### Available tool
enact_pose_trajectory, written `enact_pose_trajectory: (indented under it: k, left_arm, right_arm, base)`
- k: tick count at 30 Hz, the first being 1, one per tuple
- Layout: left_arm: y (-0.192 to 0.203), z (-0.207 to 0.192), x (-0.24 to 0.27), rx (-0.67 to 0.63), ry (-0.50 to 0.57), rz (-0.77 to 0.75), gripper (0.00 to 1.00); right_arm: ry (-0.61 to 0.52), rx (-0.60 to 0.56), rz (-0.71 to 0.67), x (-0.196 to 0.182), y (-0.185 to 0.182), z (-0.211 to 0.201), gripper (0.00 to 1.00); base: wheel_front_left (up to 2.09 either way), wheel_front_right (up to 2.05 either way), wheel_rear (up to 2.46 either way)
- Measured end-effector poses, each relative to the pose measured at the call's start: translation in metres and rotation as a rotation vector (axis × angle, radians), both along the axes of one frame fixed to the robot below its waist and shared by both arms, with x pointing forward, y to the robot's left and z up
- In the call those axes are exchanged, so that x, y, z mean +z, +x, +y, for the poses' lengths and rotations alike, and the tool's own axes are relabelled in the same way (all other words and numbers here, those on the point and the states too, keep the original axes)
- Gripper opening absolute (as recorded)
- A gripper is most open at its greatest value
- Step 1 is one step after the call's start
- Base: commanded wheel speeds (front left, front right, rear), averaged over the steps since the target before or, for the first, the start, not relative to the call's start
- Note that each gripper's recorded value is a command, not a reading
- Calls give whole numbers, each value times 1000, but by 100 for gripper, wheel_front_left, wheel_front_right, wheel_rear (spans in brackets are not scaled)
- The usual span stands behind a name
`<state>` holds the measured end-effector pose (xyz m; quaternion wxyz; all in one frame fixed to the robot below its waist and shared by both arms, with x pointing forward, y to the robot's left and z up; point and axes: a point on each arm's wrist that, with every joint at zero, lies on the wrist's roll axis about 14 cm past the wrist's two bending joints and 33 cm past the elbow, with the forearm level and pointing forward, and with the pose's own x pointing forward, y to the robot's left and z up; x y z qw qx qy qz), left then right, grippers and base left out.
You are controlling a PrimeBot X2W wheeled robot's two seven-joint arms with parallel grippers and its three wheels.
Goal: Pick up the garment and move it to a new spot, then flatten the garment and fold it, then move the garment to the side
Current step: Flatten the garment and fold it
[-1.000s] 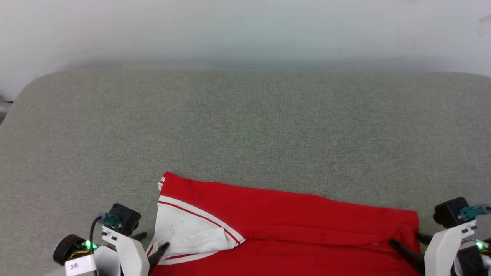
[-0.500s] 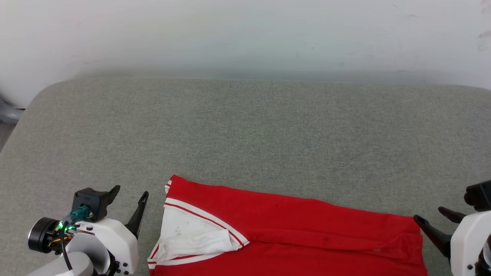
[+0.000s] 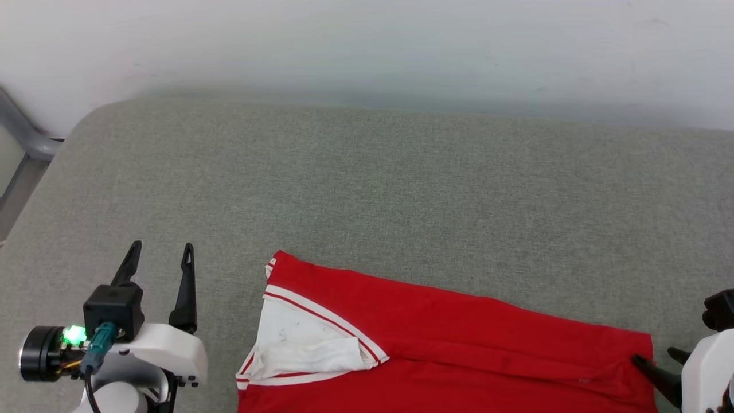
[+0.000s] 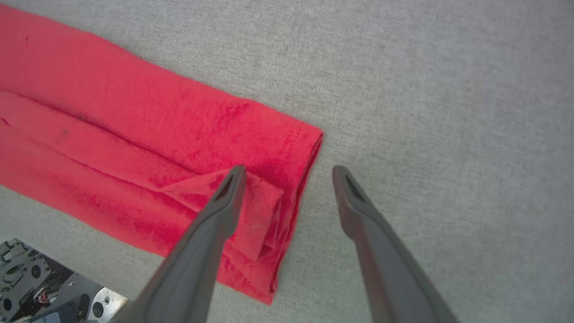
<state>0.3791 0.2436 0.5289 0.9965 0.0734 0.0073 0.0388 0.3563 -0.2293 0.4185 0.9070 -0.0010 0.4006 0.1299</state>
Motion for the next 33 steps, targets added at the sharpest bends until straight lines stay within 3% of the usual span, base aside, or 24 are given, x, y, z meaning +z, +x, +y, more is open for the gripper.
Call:
enact_pose_trajectory:
  k: [11,21,22,23,24,33]
  left_arm:
    - [-26,23,1,164,-3,-92,100]
    - [-41,23,-10,238,-30,-108,100]
    - [-42,23,-11,241,-31,-109,100]
    - [-42,23,-11,242,-29,-111,100]
    - [-42,24,-10,249,-25,-115,100]
    - [-46,21,-9,239,4,-131,100]
  right_arm:
    - [24,-6,165,-40,-13,11,100]
    - [26,3,262,-68,-26,19,100]
    - [30,6,265,-69,-27,21,73]
    - [34,4,263,-69,-27,21,7]
    - [40,2,260,-69,-27,22,0]
    - [78,-34,189,-60,-20,15,0]
  base:
    - [0,0,0]
    - [0,0,0]
    - [0,0,0]
    - [0,0,0]
    - [0,0,0]
    - [0,0,0]
